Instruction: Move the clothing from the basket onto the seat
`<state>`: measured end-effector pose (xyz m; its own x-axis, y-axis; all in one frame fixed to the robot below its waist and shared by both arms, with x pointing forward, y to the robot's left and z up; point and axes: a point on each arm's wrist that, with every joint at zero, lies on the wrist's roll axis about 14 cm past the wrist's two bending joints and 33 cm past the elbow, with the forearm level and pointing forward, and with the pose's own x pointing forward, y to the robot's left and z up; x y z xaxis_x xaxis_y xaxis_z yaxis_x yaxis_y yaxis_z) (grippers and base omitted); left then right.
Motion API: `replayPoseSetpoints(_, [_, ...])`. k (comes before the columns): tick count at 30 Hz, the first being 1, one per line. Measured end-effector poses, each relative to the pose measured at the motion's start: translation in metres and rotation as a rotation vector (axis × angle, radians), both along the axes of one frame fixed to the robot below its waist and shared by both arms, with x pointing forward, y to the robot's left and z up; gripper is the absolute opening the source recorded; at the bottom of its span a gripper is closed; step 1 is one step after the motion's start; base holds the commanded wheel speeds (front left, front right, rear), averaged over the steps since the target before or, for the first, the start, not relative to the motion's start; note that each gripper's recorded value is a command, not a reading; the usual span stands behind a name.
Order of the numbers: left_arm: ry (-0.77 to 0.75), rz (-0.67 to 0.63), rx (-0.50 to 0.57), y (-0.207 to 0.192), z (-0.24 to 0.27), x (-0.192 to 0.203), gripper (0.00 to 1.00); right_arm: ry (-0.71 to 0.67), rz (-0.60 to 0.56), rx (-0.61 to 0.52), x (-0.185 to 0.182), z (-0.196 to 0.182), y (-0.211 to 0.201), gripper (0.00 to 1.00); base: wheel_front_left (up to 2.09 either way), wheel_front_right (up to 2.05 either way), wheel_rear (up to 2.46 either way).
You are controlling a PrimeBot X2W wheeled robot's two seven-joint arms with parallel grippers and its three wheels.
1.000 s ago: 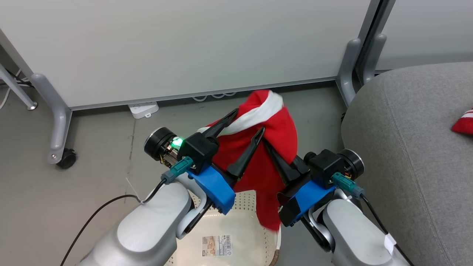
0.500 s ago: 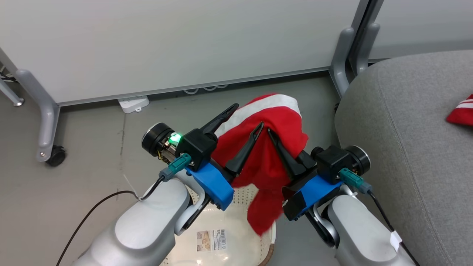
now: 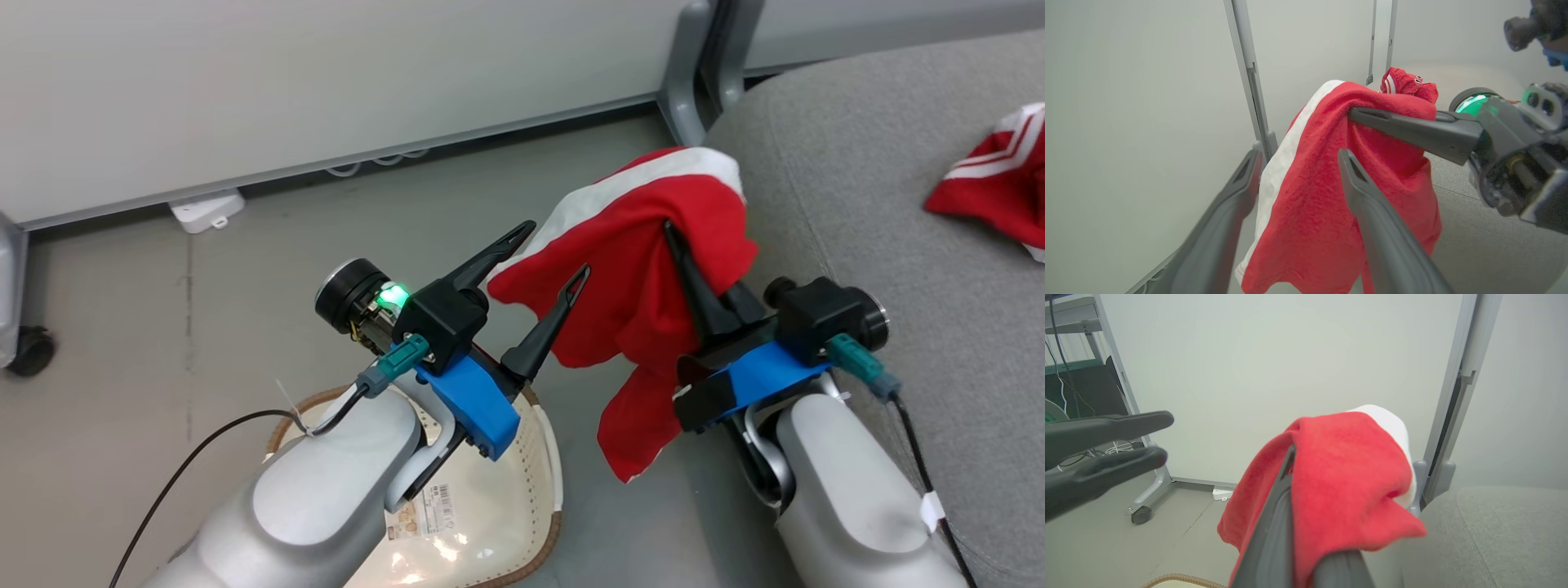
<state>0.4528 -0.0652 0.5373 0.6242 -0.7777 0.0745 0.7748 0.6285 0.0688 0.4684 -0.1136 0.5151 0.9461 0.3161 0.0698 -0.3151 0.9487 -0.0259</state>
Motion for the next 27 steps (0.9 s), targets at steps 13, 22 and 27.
replayPoseSetpoints(13, [0.035, -0.191, -0.005, -0.059, -0.021, -0.017, 1.00, -0.017, -0.325, 0.001, -0.013, 0.001, -0.113, 0.00, 0.00, 0.00, 0.00])
replayPoseSetpoints(22, [0.061, -0.328, -0.006, -0.098, -0.033, -0.038, 1.00, -0.008, -0.500, -0.017, -0.046, -0.001, -0.169, 0.00, 0.00, 0.00, 0.00])
replayPoseSetpoints(27, [0.079, -0.392, -0.014, -0.116, -0.038, -0.049, 1.00, 0.007, -0.576, -0.027, -0.064, -0.004, -0.192, 0.00, 0.00, 0.00, 0.00])
